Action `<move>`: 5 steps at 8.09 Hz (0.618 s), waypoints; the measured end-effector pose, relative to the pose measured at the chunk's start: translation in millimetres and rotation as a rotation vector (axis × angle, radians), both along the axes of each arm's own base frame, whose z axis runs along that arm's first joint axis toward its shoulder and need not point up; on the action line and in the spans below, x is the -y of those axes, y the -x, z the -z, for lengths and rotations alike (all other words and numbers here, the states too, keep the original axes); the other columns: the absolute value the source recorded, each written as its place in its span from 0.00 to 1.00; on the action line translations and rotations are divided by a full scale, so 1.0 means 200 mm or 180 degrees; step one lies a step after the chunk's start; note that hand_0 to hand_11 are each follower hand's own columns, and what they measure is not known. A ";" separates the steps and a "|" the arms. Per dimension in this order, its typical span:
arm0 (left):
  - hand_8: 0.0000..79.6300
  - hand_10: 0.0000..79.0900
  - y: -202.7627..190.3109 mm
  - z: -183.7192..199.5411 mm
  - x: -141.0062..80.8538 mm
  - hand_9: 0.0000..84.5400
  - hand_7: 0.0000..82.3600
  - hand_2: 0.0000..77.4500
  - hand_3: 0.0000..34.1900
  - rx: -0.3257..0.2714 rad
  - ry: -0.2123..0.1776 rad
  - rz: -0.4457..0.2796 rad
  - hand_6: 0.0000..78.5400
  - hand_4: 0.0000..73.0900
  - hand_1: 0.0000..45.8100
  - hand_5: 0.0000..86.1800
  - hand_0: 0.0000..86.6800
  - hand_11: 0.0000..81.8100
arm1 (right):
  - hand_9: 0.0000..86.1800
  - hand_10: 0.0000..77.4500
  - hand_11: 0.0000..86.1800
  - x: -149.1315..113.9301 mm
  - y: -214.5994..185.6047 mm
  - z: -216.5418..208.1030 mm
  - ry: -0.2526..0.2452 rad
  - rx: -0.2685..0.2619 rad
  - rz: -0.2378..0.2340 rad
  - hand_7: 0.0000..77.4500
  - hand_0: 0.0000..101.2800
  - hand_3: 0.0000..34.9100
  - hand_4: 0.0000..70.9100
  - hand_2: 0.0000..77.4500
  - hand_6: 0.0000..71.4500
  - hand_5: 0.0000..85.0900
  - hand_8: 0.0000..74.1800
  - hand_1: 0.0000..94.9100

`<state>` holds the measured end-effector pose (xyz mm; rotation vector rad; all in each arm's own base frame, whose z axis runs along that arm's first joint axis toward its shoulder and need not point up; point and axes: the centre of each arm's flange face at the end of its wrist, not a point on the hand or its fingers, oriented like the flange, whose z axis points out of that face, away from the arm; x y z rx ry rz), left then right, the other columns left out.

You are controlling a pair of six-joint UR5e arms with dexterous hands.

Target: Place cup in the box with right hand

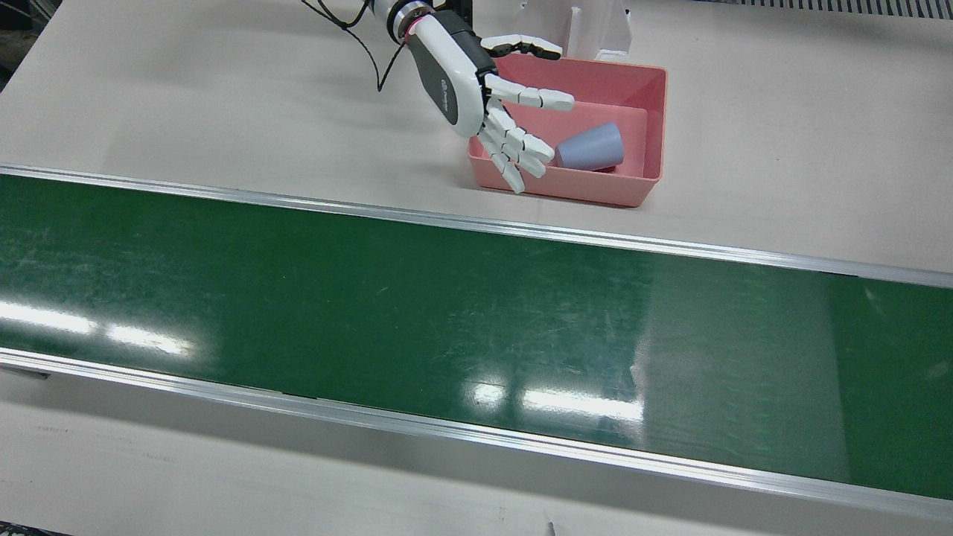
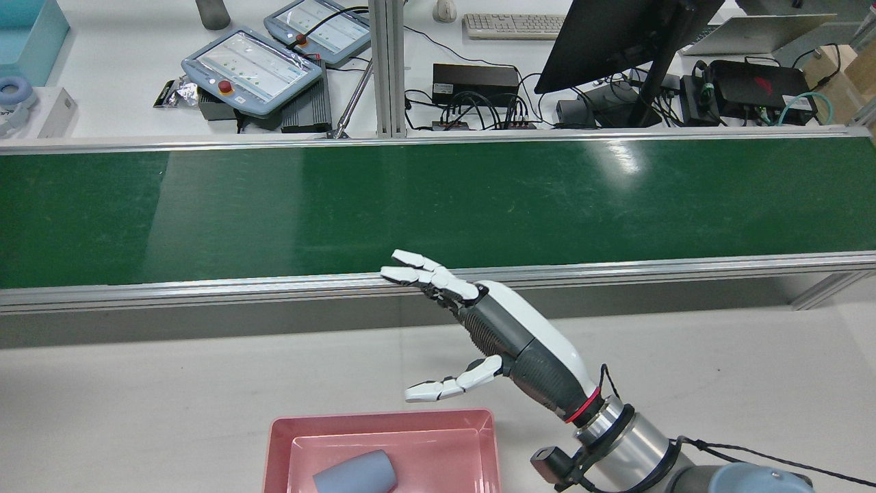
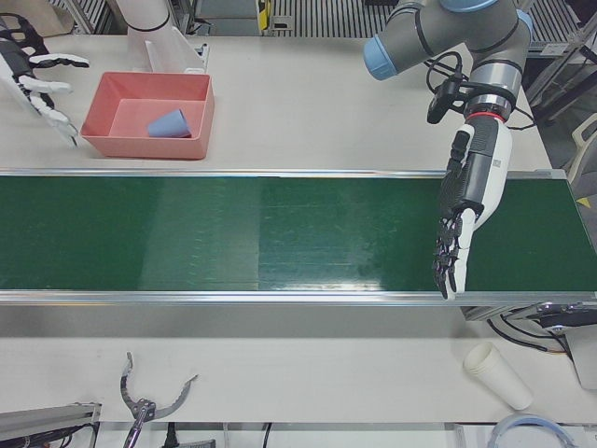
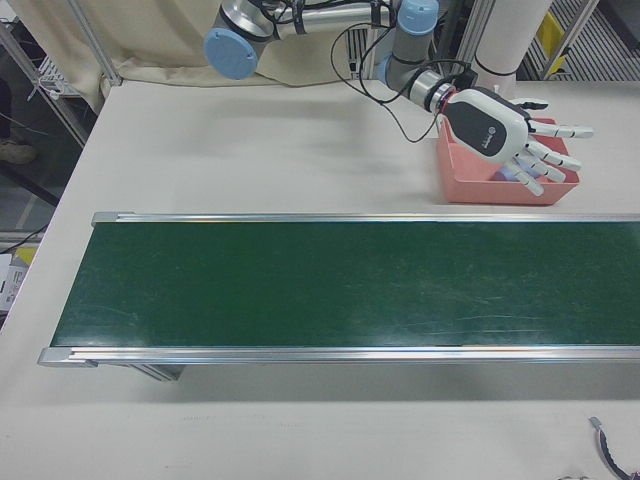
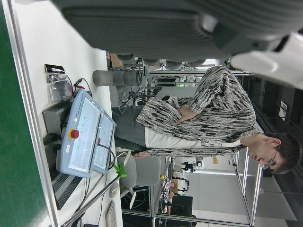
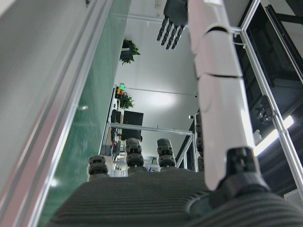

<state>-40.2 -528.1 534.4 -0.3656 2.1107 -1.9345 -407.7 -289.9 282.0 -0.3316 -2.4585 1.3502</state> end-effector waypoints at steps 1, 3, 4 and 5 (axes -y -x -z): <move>0.00 0.00 0.00 0.00 0.00 0.00 0.01 0.01 0.00 0.0000 -0.0001 -0.0001 0.00 0.01 0.01 0.01 0.00 0.00 | 0.13 0.03 0.09 0.17 -0.17 -0.11 0.0081 0.0045 -0.0095 0.18 0.62 0.46 0.00 0.32 0.05 0.12 0.10 0.34; 0.00 0.00 0.00 0.00 0.00 0.00 0.01 0.01 0.00 0.0000 -0.0002 0.0000 0.00 0.01 0.01 0.01 0.00 0.00 | 0.16 0.04 0.09 0.51 -0.62 -0.36 0.0286 0.0086 -0.0368 0.27 0.79 0.22 0.08 0.12 0.09 0.13 0.14 0.38; 0.00 0.00 0.00 0.00 0.00 0.00 0.01 0.01 0.00 0.0000 -0.0002 0.0001 0.01 0.01 0.01 0.01 0.00 0.00 | 0.16 0.04 0.09 0.66 -0.82 -0.52 0.0425 0.0081 -0.0467 0.27 0.79 0.22 0.08 0.12 0.09 0.13 0.14 0.38; 0.00 0.00 0.00 0.00 0.00 0.00 0.01 0.01 0.00 0.0000 -0.0001 0.0001 0.00 0.01 0.01 0.01 0.00 0.00 | 0.16 0.04 0.09 0.82 -1.01 -0.73 0.0625 0.0063 -0.0533 0.27 0.79 0.12 0.12 0.14 0.09 0.12 0.14 0.36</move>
